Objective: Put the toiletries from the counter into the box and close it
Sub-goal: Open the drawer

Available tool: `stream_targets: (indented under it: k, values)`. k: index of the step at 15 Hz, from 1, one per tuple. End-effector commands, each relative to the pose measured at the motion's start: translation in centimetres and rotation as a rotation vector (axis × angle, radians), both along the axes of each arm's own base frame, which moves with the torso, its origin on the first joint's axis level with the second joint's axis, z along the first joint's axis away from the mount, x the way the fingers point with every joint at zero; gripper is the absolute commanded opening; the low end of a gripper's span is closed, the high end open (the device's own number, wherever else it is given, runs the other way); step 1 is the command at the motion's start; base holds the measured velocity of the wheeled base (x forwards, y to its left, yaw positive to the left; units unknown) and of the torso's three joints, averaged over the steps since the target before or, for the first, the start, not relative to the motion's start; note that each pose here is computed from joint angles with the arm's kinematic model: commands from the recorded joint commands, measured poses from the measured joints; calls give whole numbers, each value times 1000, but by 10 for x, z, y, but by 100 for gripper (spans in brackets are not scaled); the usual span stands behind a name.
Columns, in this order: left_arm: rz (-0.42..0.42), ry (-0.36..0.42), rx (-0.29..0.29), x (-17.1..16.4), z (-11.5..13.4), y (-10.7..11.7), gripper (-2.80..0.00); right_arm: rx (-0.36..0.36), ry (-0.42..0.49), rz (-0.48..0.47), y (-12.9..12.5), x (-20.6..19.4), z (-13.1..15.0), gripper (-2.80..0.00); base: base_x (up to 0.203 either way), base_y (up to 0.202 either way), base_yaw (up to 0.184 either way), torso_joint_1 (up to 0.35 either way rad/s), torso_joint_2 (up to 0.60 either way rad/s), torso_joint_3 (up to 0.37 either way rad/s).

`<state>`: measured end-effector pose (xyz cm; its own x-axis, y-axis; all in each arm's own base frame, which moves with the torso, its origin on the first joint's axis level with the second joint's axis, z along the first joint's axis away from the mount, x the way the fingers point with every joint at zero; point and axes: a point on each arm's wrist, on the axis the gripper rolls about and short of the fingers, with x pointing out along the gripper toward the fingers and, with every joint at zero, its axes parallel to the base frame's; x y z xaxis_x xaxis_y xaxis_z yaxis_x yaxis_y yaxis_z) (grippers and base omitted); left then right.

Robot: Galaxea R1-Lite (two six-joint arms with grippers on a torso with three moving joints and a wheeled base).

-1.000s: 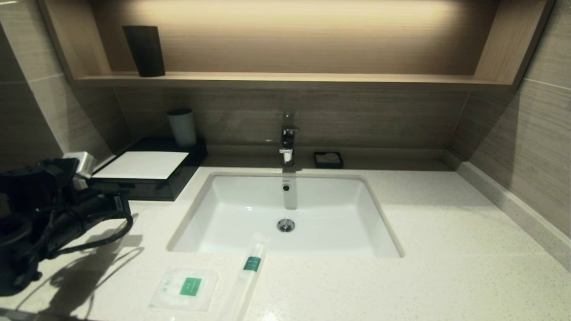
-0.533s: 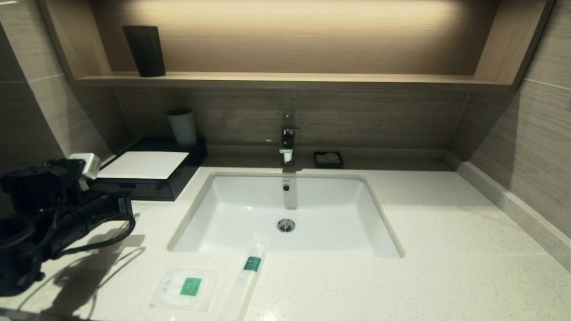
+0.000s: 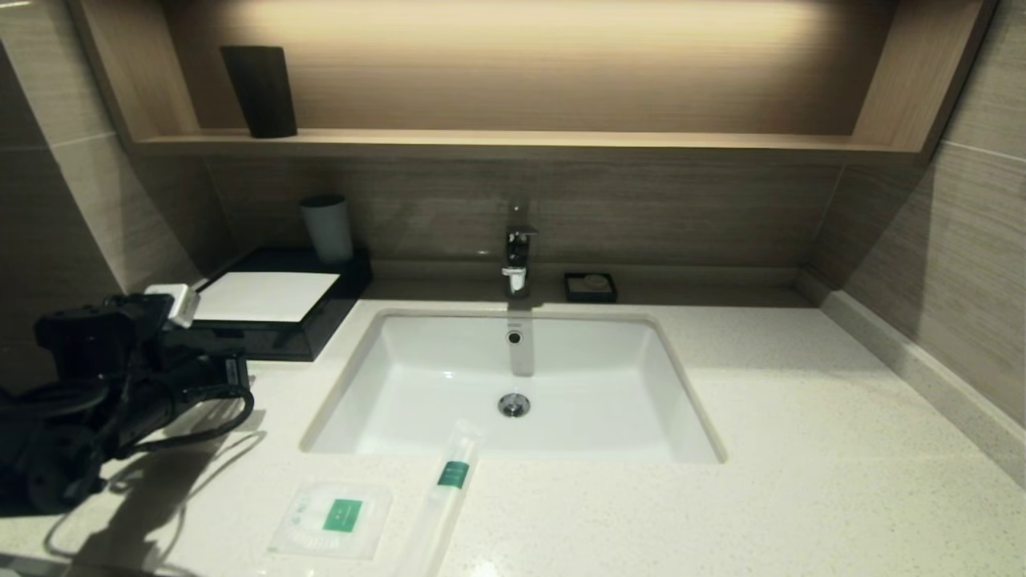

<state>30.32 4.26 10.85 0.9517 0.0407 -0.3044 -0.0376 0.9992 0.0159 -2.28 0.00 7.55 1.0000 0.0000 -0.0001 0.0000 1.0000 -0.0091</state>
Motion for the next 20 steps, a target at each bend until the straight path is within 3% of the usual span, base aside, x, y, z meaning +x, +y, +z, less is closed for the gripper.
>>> stream_targets:
  k: [1, 20]
  values:
    - [1, 8, -1, 5, -5, 1, -280, 0, 0, 0, 0, 0, 0, -280, 0, 0, 0, 0, 0, 0]
    - [68, -47, 25, 24, 4, 7, -280, 0, -2, 0, 0, 0, 0, -280, 0, 0, 0, 0, 0, 0]
